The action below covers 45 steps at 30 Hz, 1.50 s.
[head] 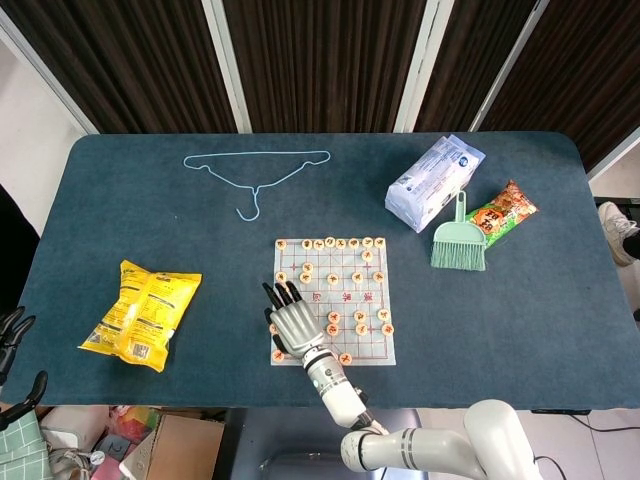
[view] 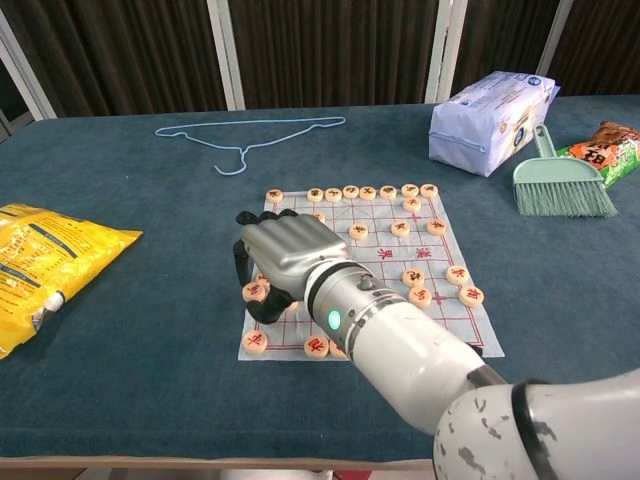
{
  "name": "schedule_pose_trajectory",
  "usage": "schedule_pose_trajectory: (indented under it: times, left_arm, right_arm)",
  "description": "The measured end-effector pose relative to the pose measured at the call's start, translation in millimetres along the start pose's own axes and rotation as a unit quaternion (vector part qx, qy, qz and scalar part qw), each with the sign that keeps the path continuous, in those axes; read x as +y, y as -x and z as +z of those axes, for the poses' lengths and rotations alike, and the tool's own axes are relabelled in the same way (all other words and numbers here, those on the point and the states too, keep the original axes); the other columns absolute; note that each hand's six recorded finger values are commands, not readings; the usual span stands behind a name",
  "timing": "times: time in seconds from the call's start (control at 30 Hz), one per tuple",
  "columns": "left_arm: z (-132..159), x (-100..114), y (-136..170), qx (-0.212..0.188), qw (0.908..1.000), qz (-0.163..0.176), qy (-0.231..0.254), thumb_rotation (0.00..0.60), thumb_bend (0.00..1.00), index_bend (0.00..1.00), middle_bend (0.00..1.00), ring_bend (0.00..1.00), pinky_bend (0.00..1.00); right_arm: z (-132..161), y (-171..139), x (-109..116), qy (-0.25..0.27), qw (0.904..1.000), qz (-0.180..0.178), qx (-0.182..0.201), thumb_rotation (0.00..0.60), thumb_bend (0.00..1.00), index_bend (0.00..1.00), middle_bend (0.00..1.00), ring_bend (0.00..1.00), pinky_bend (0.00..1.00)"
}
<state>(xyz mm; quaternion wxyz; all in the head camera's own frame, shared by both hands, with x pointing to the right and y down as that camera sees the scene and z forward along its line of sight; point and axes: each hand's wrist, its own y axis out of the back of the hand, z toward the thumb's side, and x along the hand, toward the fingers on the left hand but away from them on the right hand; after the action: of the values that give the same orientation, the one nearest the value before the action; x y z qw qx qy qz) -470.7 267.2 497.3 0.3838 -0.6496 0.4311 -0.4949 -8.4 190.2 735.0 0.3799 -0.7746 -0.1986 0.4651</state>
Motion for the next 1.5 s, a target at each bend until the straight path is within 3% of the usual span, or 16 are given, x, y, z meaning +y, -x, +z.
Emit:
schedule_pose_trajectory:
  times: [0.1,0.53,0.73,0.83,0.93,1.03,1.13,1.23,1.33,1.4,1.5]
  left_arm:
    - [0,1,1,0.000,1.0000,0.002,0.000,0.600,0.44,0.00,0.00,0.00,0.05]
    - [1,1,1,-0.002,1.0000,0.002,0.001,0.600,0.44,0.00,0.00,0.00,0.05]
    - [0,1,2,-0.003,1.0000,0.002,0.000,0.600,0.44,0.00,0.00,0.00,0.05]
    - [0,1,2,-0.002,1.0000,0.003,-0.001,0.600,0.44,0.00,0.00,0.00,0.05]
    - [0,1,2,-0.001,1.0000,0.005,-0.002,0.600,0.44,0.00,0.00,0.00,0.05]
    - [-1,3,3,0.002,0.9999,0.011,-0.005,0.600,0.44,0.00,0.00,0.00,0.05]
    - [-1,3,3,0.005,0.9999,0.014,-0.008,0.600,0.44,0.00,0.00,0.00,0.05]
    - [0,2,3,0.005,0.9998,0.015,-0.015,0.600,0.44,0.00,0.00,0.00,0.05]
    - [3,0,2,0.004,0.9996,0.016,-0.024,0.600,0.45,0.00,0.00,0.00,0.04]
    - [4,-3,1,0.004,0.9994,0.014,-0.032,0.600,0.44,0.00,0.00,0.00,0.04]
    - [6,-9,0,0.005,0.9991,0.003,-0.041,0.600,0.44,0.00,0.00,0.00,0.04]
  right_arm:
    - [0,0,-2,-0.002,1.0000,0.004,0.001,0.600,0.52,0.57,0.11,0.00,0.00]
    - [-1,-2,-1,-0.007,0.9999,0.007,0.001,0.600,0.52,0.49,0.11,0.00,0.00]
    - [-1,-7,9,-0.001,1.0000,-0.005,0.007,0.600,0.52,0.45,0.11,0.00,0.00]
    - [-1,-15,21,0.005,0.9996,-0.023,0.015,0.600,0.53,0.39,0.11,0.00,0.00]
    - [-6,-32,39,0.007,0.9984,-0.049,0.026,0.600,0.52,0.26,0.08,0.00,0.00]
    - [-26,-57,58,-0.005,0.9972,-0.069,0.029,0.600,0.49,0.06,0.01,0.00,0.00]
    - [-67,-91,72,-0.038,0.9965,-0.074,0.010,0.600,0.44,0.00,0.00,0.00,0.00]
    - [-125,-139,81,-0.079,0.9940,-0.066,-0.038,0.600,0.43,0.00,0.00,0.00,0.00]
    - [-190,-205,81,-0.102,0.9860,-0.053,-0.121,0.600,0.43,0.00,0.00,0.00,0.00]
    - [-223,-249,81,-0.091,0.9778,-0.061,-0.179,0.600,0.43,0.00,0.00,0.00,0.00]
    - [-245,-294,80,-0.055,0.9686,-0.095,-0.223,0.600,0.43,0.00,0.00,0.00,0.00]
